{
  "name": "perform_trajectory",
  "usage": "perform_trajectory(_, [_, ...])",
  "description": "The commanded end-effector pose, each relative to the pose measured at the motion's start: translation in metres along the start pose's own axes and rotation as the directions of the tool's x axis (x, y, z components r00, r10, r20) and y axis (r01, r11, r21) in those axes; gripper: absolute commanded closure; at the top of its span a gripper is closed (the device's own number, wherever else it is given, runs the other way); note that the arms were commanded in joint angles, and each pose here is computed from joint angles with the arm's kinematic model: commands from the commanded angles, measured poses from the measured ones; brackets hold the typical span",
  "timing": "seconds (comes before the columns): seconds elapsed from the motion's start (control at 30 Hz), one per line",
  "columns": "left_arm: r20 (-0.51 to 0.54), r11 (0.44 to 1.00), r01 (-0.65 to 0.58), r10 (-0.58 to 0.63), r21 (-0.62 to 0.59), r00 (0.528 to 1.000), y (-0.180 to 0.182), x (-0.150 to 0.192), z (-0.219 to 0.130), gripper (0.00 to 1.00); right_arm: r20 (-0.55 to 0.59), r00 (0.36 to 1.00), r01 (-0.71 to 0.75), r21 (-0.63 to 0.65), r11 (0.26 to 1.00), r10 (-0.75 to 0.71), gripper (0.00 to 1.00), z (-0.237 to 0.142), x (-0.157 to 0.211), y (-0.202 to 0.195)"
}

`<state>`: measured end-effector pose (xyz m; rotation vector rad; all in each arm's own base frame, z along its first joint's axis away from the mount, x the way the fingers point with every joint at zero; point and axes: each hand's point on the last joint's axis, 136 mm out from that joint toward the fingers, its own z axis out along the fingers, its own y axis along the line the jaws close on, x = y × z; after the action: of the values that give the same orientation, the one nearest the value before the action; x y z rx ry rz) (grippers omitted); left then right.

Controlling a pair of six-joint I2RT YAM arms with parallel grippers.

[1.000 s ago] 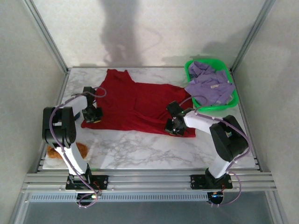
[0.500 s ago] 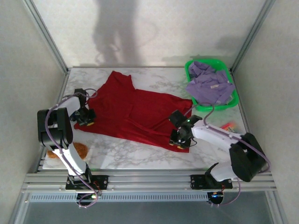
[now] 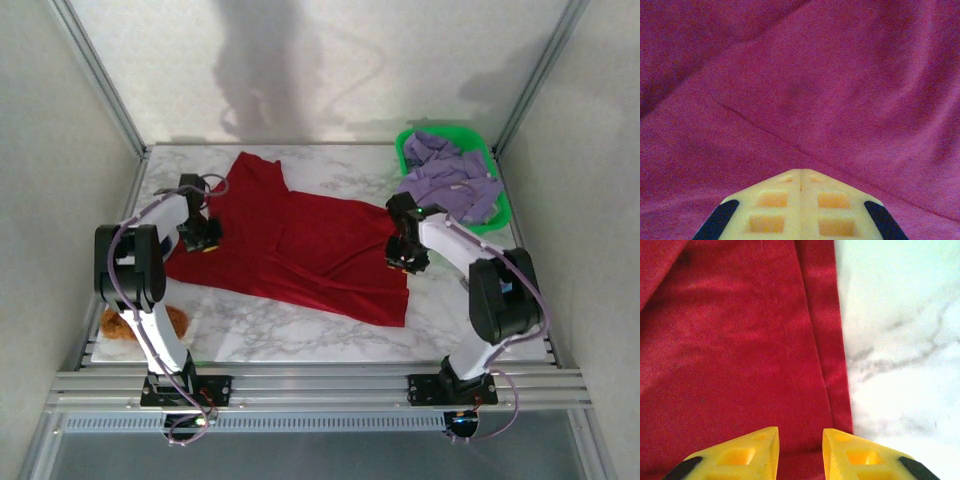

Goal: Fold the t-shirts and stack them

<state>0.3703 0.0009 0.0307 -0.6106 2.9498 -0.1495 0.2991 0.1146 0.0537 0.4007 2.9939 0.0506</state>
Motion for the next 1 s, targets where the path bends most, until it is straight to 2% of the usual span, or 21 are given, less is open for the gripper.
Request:
perform_trajectory(0.0, [-0.052, 0.999, 0.001, -0.003, -0.040, 0.999, 0.011, 0.018, 0.011, 1.00, 0.008, 0.996, 0.085, 0.067, 0.994, -0.086, 0.70, 0.004, -0.008, -0.009])
perform_trajectory(0.4, [-0.072, 0.999, 0.008, -0.011, -0.037, 0.997, 0.013, 0.025, 0.022, 1.00, 0.032, 0.990, 0.131, 0.126, 0.983, -0.136, 0.69, 0.016, -0.023, -0.014])
perform_trajectory(0.67, [-0.080, 0.999, 0.011, -0.014, -0.042, 0.997, 0.016, 0.032, 0.025, 1.00, 0.036, 0.988, 0.145, 0.079, 0.986, -0.149, 0.74, 0.028, -0.026, -0.005])
perform_trajectory(0.97, [-0.088, 0.999, 0.008, -0.012, -0.051, 0.996, 0.019, 0.036, 0.027, 1.00, 0.019, 0.992, 0.124, 0.119, 0.985, -0.127, 0.73, 0.040, -0.024, -0.013])
